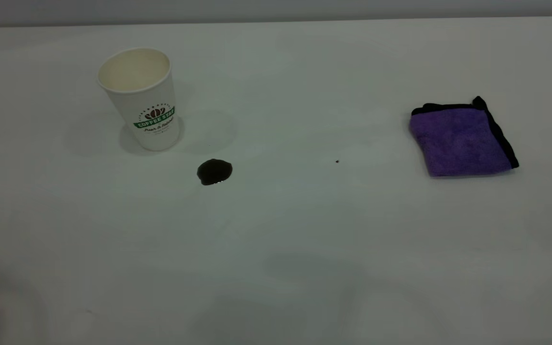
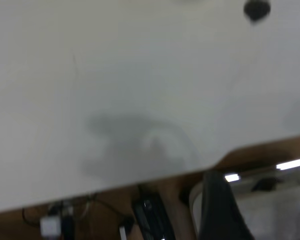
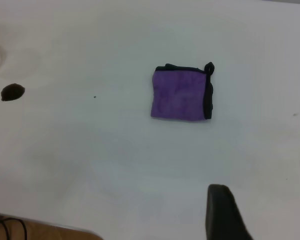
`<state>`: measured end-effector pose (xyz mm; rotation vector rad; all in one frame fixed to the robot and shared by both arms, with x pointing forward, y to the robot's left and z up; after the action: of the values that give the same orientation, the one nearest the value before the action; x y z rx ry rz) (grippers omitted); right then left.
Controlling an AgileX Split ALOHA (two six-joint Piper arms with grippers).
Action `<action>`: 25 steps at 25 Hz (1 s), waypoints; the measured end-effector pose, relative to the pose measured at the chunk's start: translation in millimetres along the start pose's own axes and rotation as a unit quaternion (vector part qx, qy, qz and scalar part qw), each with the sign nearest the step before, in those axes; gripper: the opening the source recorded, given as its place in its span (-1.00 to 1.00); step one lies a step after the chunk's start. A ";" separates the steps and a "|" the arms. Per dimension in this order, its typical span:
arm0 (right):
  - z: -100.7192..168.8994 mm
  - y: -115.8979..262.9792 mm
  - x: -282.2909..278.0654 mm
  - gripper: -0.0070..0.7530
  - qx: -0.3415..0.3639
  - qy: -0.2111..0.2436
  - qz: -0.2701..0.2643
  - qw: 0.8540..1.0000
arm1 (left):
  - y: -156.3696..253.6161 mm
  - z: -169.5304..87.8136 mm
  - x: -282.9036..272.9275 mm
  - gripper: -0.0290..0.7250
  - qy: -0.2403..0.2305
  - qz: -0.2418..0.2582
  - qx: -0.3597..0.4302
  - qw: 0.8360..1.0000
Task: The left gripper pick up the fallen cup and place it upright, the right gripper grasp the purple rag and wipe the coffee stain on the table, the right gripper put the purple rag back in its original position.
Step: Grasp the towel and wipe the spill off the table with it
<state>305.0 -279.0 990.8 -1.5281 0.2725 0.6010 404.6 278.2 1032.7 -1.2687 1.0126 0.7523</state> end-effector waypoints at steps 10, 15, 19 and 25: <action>0.0 0.0 0.0 0.15 0.000 0.000 0.000 1.000 | 93.3 -1.5 34.2 0.30 -0.015 -0.008 0.012 1.000; 0.0 0.0 0.0 0.15 0.000 0.000 0.000 1.000 | 110.7 0.0 37.5 0.30 -0.027 -0.045 0.018 0.998; 0.0 0.0 0.0 0.15 0.000 0.000 0.000 1.000 | 111.2 -0.3 30.4 0.30 -0.032 -0.096 0.019 0.995; 0.0 0.0 0.0 0.15 0.000 0.000 0.000 1.000 | 115.3 -1.1 19.7 0.30 -0.038 -0.155 0.019 0.987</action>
<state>305.0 -279.0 990.8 -1.5281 0.2725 0.6010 308.6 295.5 968.3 -1.3168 0.7418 0.5329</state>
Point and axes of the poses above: a point on each arm's last joint axis where the gripper is mounted, x pointing out along that axis toward the gripper, z along the wrist's bending axis when the last joint is at zero, y = z × x, the point moved 9 cm from there along x, pointing out along that axis toward the gripper
